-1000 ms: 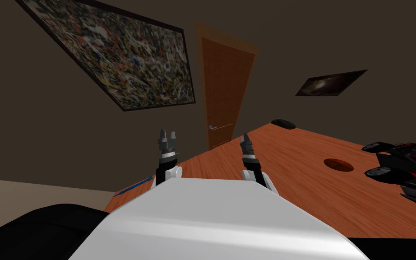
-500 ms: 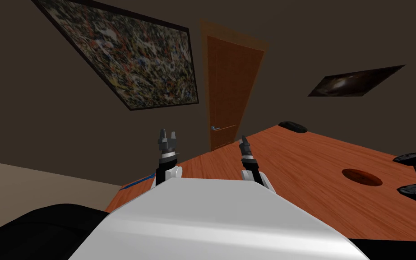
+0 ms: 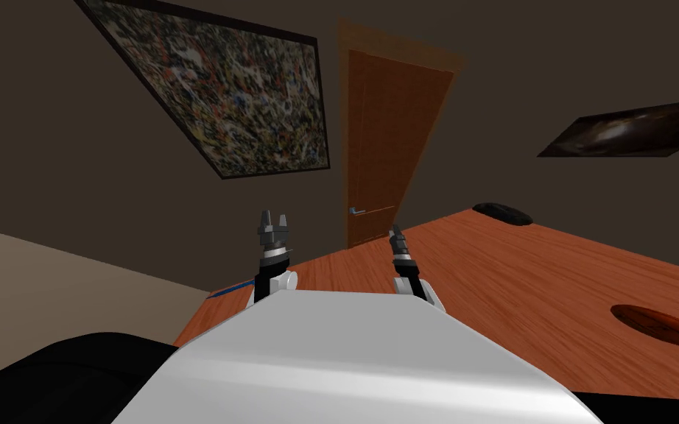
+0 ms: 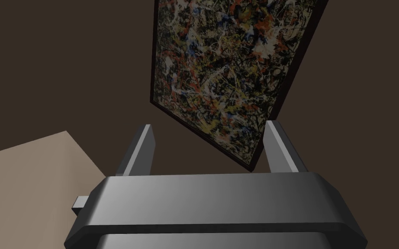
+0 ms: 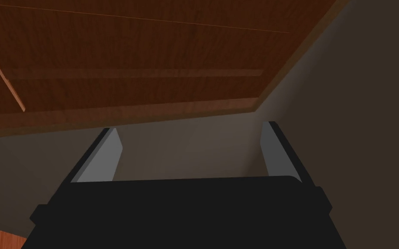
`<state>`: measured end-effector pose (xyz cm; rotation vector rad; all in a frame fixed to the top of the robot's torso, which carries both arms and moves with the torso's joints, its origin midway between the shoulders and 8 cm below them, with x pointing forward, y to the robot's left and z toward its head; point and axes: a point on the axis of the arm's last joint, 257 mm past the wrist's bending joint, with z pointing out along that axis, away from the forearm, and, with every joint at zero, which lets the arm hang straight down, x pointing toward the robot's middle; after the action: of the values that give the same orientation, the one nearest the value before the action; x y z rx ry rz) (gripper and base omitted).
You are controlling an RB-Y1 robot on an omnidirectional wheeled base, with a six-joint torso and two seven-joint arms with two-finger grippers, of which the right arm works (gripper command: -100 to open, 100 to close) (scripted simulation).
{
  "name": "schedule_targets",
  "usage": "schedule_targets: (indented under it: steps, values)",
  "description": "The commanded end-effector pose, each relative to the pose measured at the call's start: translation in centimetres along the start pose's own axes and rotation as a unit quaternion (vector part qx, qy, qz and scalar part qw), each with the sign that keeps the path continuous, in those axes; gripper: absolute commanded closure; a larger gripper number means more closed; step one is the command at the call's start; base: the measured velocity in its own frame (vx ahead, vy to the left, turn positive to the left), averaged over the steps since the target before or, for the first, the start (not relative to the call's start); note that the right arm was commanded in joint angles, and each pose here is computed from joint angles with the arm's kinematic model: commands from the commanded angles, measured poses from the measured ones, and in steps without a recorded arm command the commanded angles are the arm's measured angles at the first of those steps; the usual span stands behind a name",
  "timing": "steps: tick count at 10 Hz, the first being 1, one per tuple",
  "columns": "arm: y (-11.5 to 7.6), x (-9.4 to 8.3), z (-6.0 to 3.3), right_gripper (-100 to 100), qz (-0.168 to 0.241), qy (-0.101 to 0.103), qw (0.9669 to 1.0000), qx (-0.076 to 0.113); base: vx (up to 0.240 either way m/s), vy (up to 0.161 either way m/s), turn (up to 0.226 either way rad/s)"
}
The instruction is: Pull the door open
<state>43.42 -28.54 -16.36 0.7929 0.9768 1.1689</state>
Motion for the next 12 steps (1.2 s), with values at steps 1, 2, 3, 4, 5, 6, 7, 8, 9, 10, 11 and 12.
schedule_targets:
  steps: [1, 2, 3, 4, 5, 6, 7, 8, 9, 10, 11, 12]
  values:
    - [-1.3, 0.0, -0.30, -100, 0.003, 0.002, 0.9999, 0.012, 0.062, -0.023, 0.055]
    - [-2.3, -0.1, -0.37, -100, 0.005, 0.003, 0.9998, 0.018, 0.054, -0.011, 0.103]
    - [-3.1, -0.2, -0.35, -100, 0.008, 0.003, 0.9997, 0.022, 0.075, -0.026, 0.190]
    - [-4.0, -0.3, -0.42, -100, 0.010, 0.004, 0.9996, 0.028, 0.087, -0.023, 0.202]
    - [-4.8, -0.2, -0.80, -100, 0.011, 0.005, 0.9992, 0.037, 0.059, -0.021, 0.062]
    - [-5.7, -0.3, -0.84, -100, 0.014, 0.005, 0.9990, 0.042, 0.050, -0.026, 0.100]
    - [-6.0, -0.3, -1.00, -100, 0.014, 0.005, 0.9988, 0.046, 0.041, -0.024, 0.065]
    - [-6.8, -0.4, -1.07, -100, 0.017, 0.006, 0.9985, 0.051, 0.052, -0.016, 0.126]
    - [-7.4, -0.5, -1.04, -100, 0.020, 0.006, 0.9983, 0.054, 0.067, -0.028, 0.179]
    - [-8.2, -0.4, -1.46, -100, 0.021, 0.006, 0.9978, 0.063, 0.052, -0.035, 0.076]
    - [-9.1, -0.6, -1.58, -100, 0.024, 0.006, 0.9973, 0.069, 0.052, -0.033, 0.146]
    - [-9.7, -0.7, -1.60, -100, 0.028, 0.006, 0.9970, 0.072, 0.069, -0.035, 0.186]
